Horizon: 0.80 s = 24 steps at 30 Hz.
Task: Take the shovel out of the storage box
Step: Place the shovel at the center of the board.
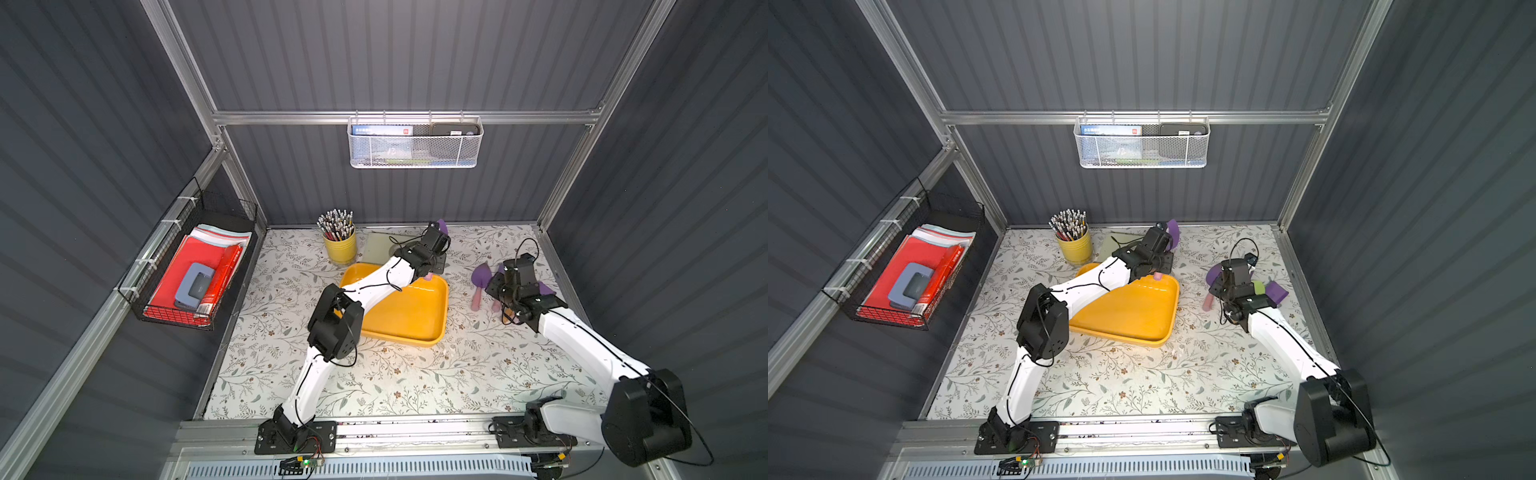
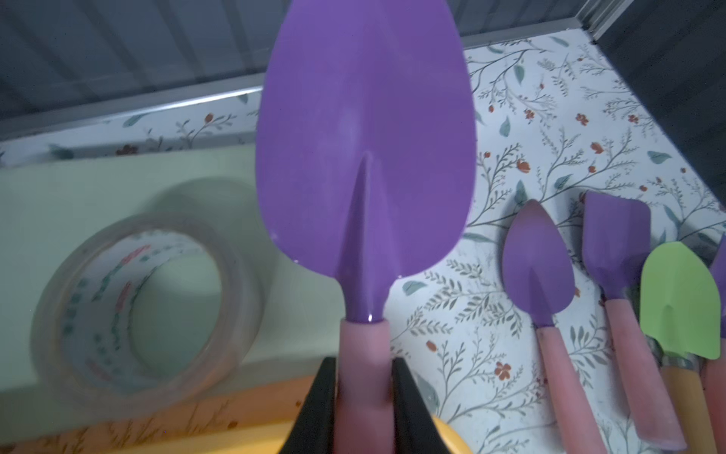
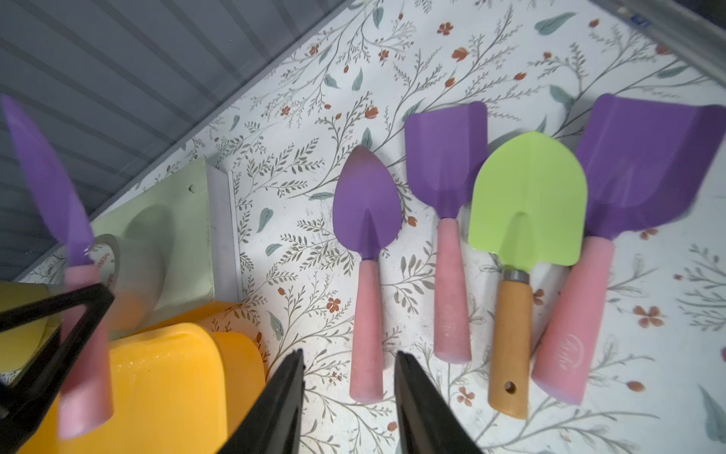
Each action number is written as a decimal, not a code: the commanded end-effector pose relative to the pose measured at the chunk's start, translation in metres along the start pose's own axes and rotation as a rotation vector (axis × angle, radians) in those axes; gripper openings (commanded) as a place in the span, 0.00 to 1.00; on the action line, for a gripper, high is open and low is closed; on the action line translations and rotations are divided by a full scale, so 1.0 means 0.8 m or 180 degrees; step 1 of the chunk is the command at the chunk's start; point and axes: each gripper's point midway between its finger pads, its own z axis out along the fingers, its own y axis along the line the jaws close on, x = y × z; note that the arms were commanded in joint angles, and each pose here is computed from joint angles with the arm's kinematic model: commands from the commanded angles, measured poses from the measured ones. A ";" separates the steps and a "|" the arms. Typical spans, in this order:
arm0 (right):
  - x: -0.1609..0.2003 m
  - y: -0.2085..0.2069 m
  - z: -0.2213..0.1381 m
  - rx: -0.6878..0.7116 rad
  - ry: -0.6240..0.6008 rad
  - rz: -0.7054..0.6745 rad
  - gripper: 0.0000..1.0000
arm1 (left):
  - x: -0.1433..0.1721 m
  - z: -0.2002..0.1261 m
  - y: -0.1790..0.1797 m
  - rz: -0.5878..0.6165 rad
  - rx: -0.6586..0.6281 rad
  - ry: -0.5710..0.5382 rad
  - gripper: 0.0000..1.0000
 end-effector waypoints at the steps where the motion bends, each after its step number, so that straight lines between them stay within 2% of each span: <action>1: -0.027 -0.004 -0.020 0.0034 -0.0336 0.0049 0.43 | -0.053 -0.009 -0.044 0.0106 0.0358 -0.0348 0.00; 7: -0.020 -0.011 -0.019 0.0093 -0.0305 0.0058 0.43 | -0.030 0.030 -0.088 0.0145 0.0813 -0.0273 0.01; 14: -0.016 -0.009 -0.015 0.0075 -0.0229 0.0059 0.43 | 0.010 0.069 -0.111 0.0101 0.1057 -0.0096 0.02; 24: -0.006 -0.014 -0.008 0.0125 -0.0148 0.0040 0.43 | 0.052 0.101 -0.113 0.0002 0.1065 0.0090 0.06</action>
